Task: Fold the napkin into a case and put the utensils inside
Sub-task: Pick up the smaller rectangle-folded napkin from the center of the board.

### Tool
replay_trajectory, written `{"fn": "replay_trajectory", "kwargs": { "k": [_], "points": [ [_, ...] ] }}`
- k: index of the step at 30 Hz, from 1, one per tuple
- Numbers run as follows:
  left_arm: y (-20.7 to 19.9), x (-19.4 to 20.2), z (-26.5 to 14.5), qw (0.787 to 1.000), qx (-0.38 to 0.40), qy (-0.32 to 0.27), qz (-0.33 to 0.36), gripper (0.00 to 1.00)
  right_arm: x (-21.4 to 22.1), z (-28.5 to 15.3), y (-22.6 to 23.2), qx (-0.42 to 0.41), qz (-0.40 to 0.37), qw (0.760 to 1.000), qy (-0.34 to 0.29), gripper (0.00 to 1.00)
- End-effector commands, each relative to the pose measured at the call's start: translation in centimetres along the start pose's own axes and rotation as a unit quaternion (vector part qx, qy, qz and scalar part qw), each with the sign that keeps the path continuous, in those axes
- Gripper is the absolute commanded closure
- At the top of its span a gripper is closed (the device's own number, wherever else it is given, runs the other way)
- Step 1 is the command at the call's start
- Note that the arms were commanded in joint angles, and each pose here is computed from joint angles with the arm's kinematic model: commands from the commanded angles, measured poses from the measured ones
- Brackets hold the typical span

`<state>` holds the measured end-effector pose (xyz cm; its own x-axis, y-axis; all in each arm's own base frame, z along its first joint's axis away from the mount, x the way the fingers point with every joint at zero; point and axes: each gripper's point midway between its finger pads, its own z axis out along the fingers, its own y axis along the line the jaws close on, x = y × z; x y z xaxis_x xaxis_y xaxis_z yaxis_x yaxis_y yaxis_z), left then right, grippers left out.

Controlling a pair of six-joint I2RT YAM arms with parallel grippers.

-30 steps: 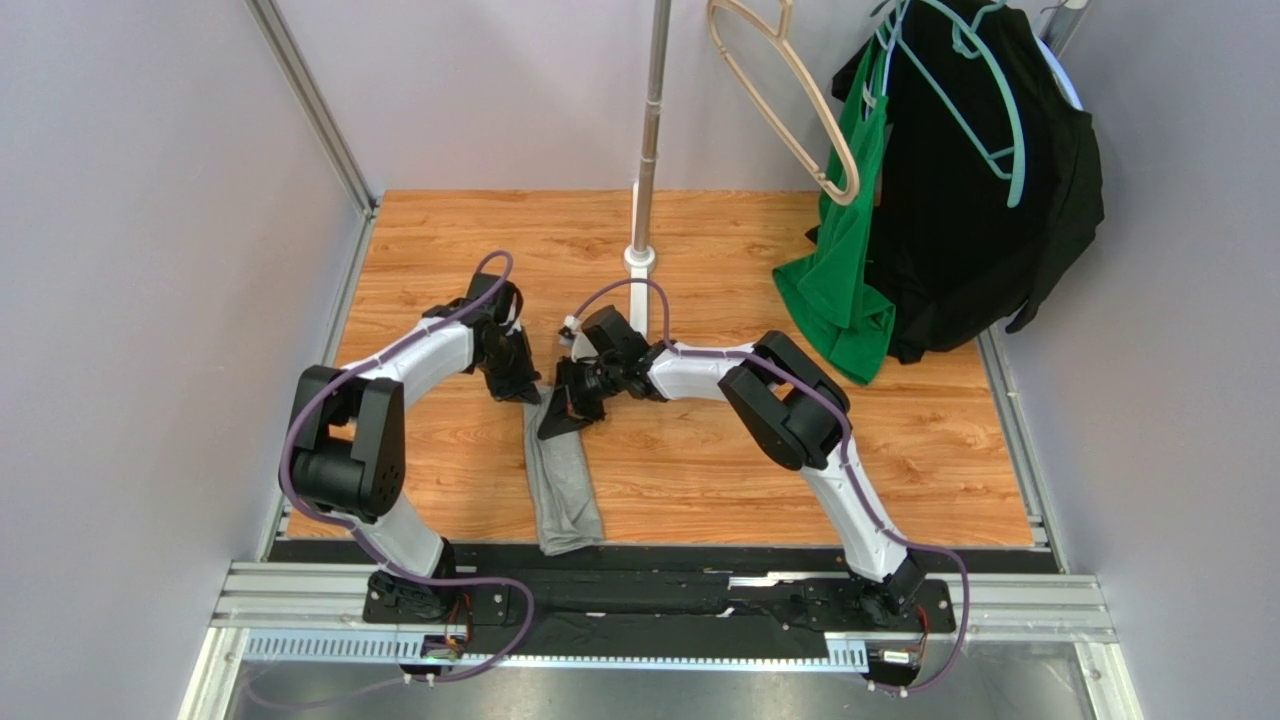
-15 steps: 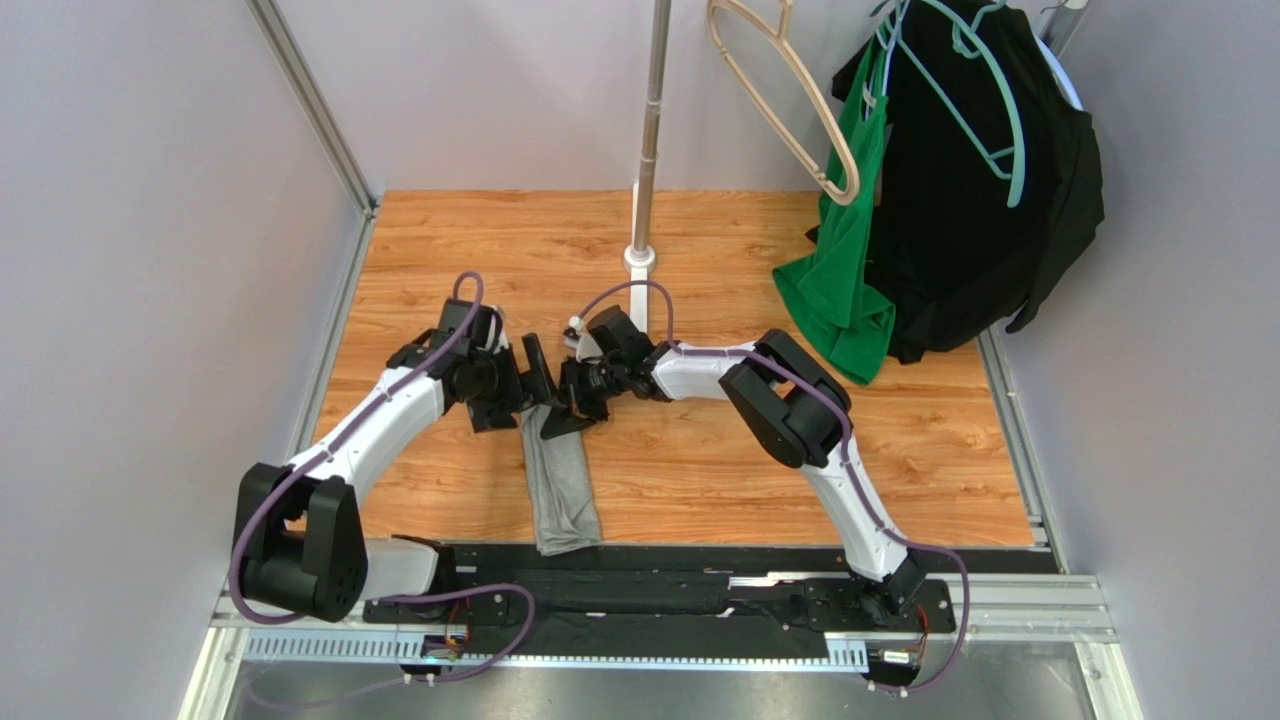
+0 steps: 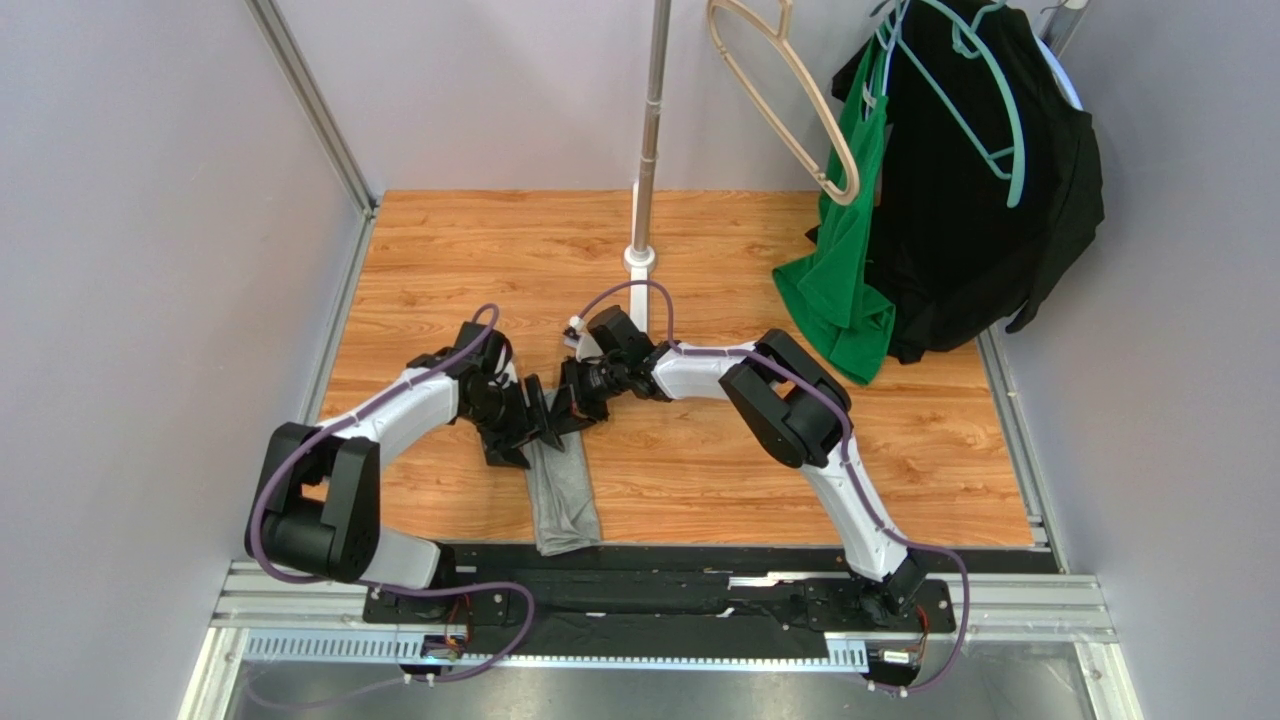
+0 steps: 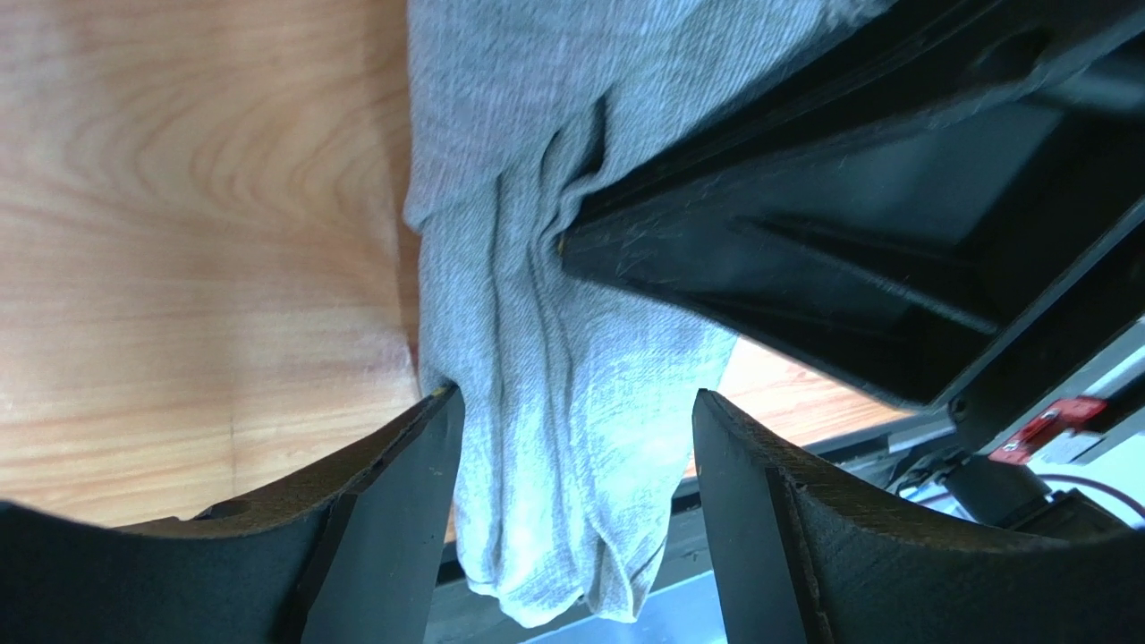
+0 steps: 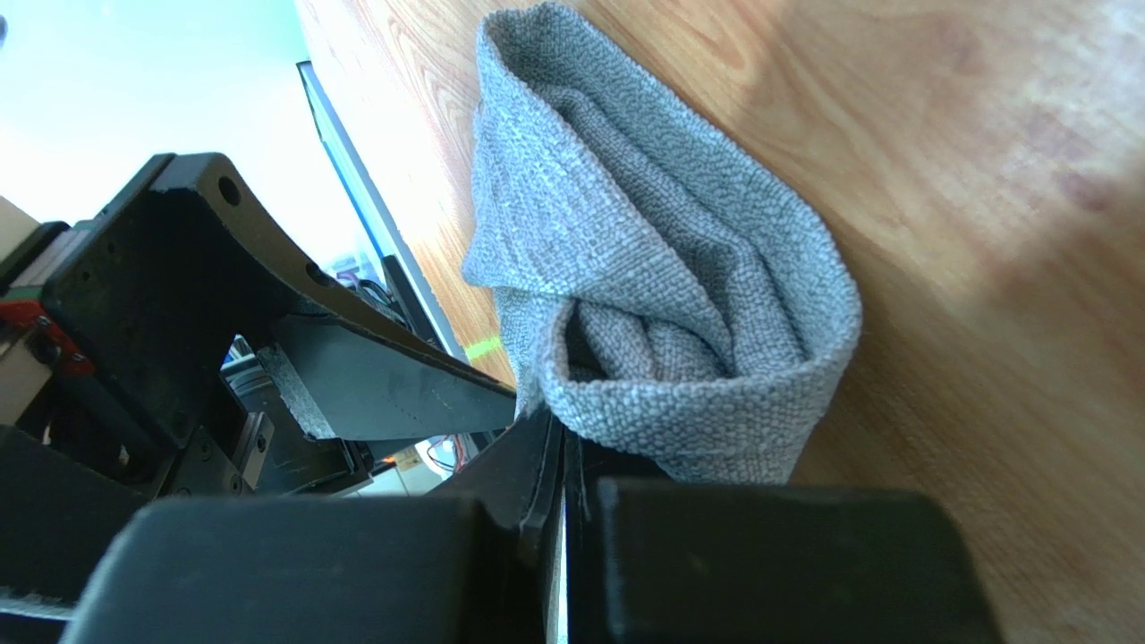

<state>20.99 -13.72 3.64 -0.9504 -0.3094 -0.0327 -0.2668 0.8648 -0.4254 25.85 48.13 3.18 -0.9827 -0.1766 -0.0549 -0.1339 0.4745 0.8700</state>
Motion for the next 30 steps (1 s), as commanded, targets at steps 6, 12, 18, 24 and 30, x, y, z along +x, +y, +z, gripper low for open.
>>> {"fn": "replay_trajectory", "kwargs": {
  "k": [6,12,18,24,30],
  "points": [
    [1.0,-0.3,-2.2,0.998,-0.048,-0.043,-0.001,0.27,-0.8,-0.1,0.1,0.001,-0.018,1.000,-0.014,1.00],
    [1.6,-0.5,-1.0,0.997,-0.075,-0.018,0.012,0.30,-0.7,-0.1,0.2,0.000,-0.020,1.000,-0.014,1.00],
    [1.0,-0.7,1.1,0.998,-0.052,-0.009,0.016,0.35,-0.6,-0.1,0.4,-0.001,-0.022,1.000,-0.013,1.00],
    [1.2,-1.2,1.2,0.998,-0.062,-0.023,0.012,0.62,-0.6,0.1,0.4,0.001,-0.025,1.000,-0.011,1.00],
    [2.1,-1.2,0.3,0.995,-0.088,-0.038,0.013,1.00,-0.5,-0.3,1.7,0.000,-0.050,0.999,-0.004,1.00]
  ]
}}
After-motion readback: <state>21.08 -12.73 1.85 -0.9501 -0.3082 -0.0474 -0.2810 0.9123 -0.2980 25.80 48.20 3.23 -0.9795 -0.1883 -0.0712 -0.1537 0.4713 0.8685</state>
